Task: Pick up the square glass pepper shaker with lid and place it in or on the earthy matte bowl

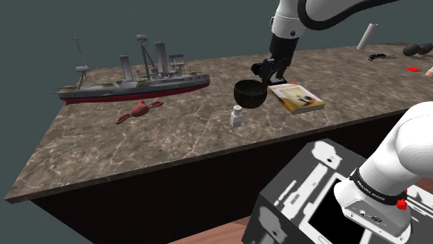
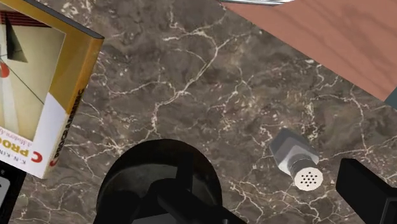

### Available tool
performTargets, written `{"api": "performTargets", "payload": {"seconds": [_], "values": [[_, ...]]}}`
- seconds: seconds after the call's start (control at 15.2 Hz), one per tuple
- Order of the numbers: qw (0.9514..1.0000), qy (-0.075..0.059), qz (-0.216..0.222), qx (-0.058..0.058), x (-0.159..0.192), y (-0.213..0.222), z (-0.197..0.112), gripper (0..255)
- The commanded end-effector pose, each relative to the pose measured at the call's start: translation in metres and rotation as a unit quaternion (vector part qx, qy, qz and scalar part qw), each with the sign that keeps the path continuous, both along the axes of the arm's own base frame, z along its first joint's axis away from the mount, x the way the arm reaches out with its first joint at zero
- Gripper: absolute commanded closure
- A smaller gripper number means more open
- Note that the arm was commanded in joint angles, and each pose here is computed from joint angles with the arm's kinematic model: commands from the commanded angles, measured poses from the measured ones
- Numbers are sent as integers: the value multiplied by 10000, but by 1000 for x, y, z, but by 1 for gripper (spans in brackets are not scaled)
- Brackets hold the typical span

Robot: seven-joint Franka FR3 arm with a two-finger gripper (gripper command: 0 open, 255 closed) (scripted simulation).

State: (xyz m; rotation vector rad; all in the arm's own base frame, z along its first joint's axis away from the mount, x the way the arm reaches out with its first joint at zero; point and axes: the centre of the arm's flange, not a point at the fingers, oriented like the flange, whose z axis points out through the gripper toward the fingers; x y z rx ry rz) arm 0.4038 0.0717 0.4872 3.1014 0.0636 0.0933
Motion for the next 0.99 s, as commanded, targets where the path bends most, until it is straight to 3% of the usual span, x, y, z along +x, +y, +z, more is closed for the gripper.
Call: {"api": "performTargets", "payload": {"seconds": [0.0, 0.53, 0.92], "values": [[10000, -6, -12, -7, 13, 20, -15, 0], [10000, 1, -52, -51, 66, 83, -83, 0], [10000, 1, -53, -53, 69, 84, -112, 0]]}}
